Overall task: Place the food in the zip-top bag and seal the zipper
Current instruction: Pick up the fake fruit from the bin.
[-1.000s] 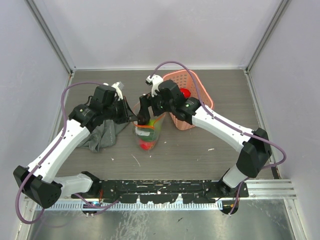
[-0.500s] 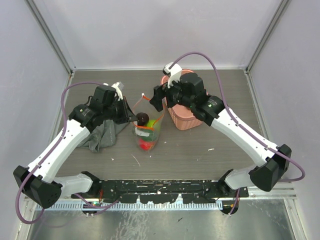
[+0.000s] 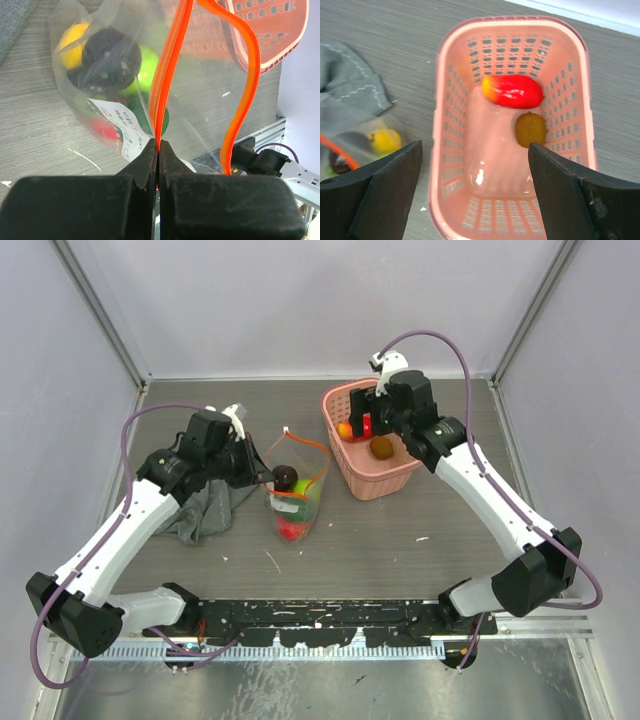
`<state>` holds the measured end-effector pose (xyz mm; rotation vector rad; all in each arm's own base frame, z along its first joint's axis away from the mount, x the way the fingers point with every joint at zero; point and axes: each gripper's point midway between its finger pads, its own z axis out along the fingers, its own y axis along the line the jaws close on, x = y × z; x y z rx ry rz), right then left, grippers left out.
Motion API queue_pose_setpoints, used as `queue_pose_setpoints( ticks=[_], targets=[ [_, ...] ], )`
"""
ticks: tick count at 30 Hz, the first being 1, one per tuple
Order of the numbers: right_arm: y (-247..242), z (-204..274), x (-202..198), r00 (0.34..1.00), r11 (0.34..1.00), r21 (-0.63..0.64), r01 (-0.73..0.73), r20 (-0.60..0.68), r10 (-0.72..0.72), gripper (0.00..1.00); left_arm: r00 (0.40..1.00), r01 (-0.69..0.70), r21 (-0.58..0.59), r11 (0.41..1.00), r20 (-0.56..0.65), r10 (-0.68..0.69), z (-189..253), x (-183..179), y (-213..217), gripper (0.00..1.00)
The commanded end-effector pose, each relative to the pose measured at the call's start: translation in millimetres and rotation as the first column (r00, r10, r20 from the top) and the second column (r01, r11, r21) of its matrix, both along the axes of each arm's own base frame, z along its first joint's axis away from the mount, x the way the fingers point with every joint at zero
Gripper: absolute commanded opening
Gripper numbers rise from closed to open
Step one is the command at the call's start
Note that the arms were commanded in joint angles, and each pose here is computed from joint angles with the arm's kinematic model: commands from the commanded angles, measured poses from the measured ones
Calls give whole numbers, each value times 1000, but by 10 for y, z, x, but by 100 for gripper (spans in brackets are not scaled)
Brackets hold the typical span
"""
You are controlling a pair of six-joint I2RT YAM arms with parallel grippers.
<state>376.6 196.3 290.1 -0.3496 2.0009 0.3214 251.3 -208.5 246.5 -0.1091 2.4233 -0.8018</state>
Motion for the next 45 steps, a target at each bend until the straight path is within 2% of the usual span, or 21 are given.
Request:
queue_pose_setpoints(
  ticks=[1,8,16,20,32,36,45],
  targets=[
    [-216,-133,200,995,993,-64,103,1,-103,90,998,11,-10,1000,68,-11,147,13,9,0],
    [-424,-521,427,976,965,-161,205,-35,-213,88,998,9,-1,1000,67,-9,127,28,15,0],
    [-550,-1016,554,954,924,-287,252,-89,-287,81,998,10,4,1000,61,-10,105,40,7,0],
    [-592,-1252,570,944,906,-342,249,-121,-306,75,998,10,3,1000,58,-10,102,50,0,0],
    [-659,-1740,718,921,851,-465,244,-164,-354,73,999,10,4,1000,41,-10,61,38,-5,0],
    [-636,-1853,783,918,843,-483,237,-173,-357,69,999,12,6,1000,39,-12,52,35,-7,0],
    [-644,-2048,879,918,822,-522,227,-167,-359,68,999,12,9,1000,36,-12,34,41,-6,0]
  ],
)
